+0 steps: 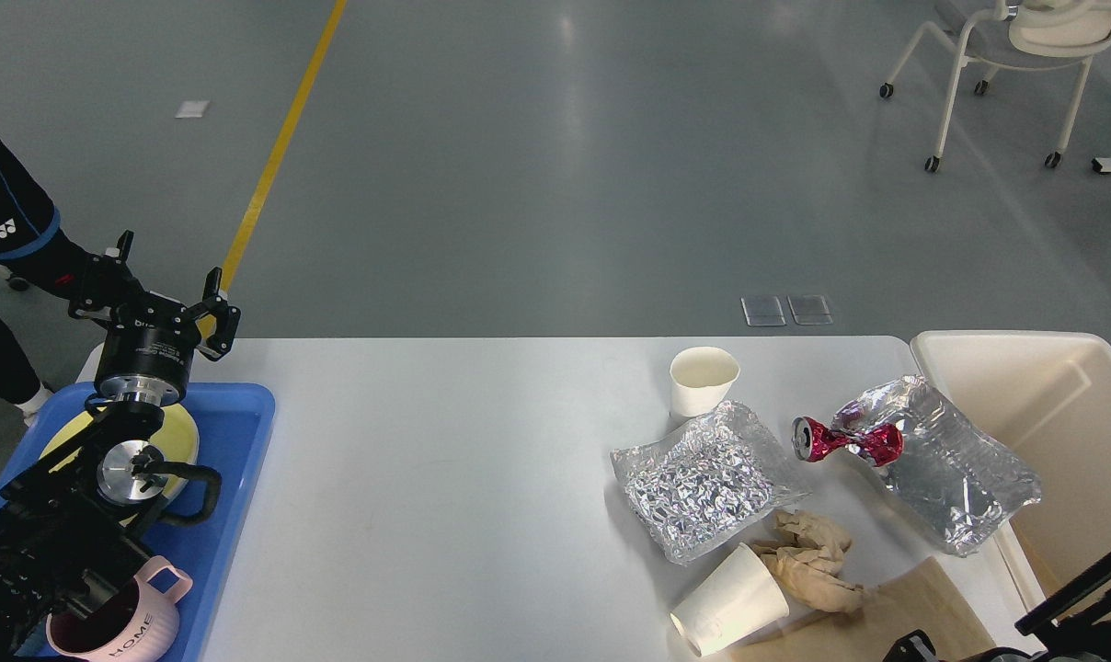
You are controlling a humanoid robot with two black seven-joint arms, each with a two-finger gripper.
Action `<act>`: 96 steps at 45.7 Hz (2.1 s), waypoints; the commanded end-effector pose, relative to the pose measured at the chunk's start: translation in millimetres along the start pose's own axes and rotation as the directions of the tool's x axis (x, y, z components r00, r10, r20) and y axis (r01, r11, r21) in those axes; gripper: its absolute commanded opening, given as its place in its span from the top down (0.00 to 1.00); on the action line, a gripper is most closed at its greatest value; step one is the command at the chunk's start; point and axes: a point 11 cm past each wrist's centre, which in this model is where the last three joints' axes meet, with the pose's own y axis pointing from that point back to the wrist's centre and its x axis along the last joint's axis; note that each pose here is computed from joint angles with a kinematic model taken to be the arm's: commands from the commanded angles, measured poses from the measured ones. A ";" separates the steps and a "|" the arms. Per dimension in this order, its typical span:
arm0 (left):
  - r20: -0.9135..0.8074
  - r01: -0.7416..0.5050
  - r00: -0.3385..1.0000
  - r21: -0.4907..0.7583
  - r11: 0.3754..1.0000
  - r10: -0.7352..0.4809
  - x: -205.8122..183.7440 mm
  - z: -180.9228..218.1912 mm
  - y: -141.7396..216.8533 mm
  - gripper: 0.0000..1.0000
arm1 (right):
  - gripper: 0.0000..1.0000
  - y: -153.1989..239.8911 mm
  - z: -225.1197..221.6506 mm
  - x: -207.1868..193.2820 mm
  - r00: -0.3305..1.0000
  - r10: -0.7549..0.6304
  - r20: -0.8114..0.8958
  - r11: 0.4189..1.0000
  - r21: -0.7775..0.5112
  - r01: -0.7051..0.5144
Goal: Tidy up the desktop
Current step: 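Lower the right gripper toward the brown paper bag near the bin, then grasp the brown paper bag with the right gripper and lift it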
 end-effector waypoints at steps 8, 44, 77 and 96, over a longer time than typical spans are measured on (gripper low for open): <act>0.001 0.001 1.000 0.001 1.000 -0.001 -0.4 0.0 -0.3 0.03 | 1.00 -0.9 -4.5 4.1 0.998 0.067 -0.011 0.998 0.019 -0.067; 0.000 0.000 1.000 0.001 1.000 0.000 0.2 -0.2 0.2 0.03 | 1.00 149.7 -100.4 46.2 0.823 0.055 -0.566 0.989 0.146 0.035; 0.000 0.001 1.000 0.001 1.000 -0.001 -0.2 -0.3 0.1 0.03 | 1.00 353.5 -208.1 -76.2 0.438 0.114 -0.892 0.971 0.192 0.139; -0.001 0.000 1.000 0.000 1.000 0.000 -0.2 -0.1 0.0 0.03 | 1.00 341.9 -206.8 -34.8 0.520 0.172 -0.836 0.973 0.227 0.044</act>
